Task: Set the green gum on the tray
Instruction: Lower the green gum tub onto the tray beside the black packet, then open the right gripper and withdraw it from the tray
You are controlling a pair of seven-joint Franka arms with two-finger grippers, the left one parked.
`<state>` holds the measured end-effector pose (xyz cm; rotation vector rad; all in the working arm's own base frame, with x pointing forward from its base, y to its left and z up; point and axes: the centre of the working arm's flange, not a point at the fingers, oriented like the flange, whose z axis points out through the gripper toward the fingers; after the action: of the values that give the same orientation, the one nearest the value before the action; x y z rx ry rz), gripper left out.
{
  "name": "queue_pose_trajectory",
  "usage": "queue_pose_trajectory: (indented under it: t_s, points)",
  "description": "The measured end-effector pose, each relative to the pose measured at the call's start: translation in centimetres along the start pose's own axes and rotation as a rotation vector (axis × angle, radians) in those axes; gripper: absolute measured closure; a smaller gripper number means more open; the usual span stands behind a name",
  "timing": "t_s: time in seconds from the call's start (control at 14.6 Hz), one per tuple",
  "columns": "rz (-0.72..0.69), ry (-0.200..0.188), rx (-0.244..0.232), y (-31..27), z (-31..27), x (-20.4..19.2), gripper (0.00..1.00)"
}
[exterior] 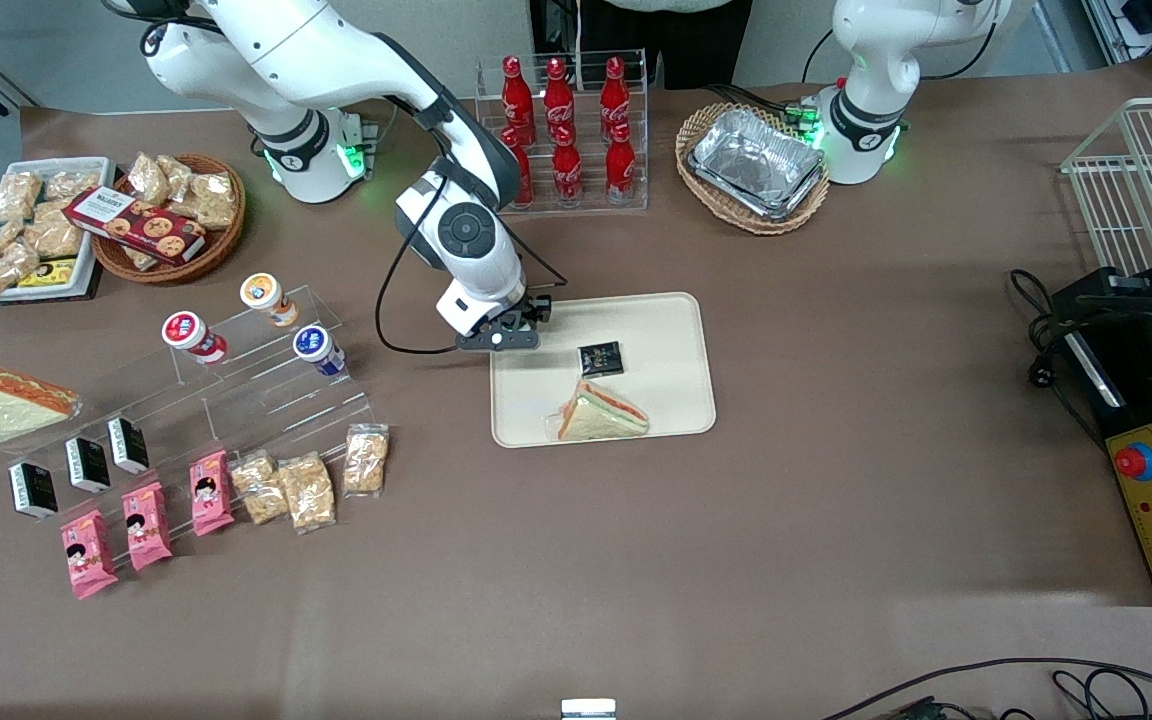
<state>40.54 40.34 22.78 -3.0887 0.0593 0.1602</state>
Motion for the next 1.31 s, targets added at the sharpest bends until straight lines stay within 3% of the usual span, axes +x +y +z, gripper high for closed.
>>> queue_pose_trajectory:
  t_s: [0.14, 0.41, 0.48, 0.82, 1.1, 1.31]
  points:
    - [0.001, 0.0, 0.0, 0.0, 0.0, 0.0, 0.36]
    - [0.005, -0.003, -0.002, 0.0, 0.2, 0.0, 0.03]
    - [0.006, -0.003, -0.002, 0.0, 0.2, 0.0, 0.0]
    - [0.03, 0.049, 0.033, 0.4, -5.6, 1.7, 0.0]
    - [0.094, 0.039, -0.004, 4.7, -18.7, 4.7, 0.0]
    - [0.089, 0.053, -0.001, 10.9, -26.8, 8.1, 0.0]
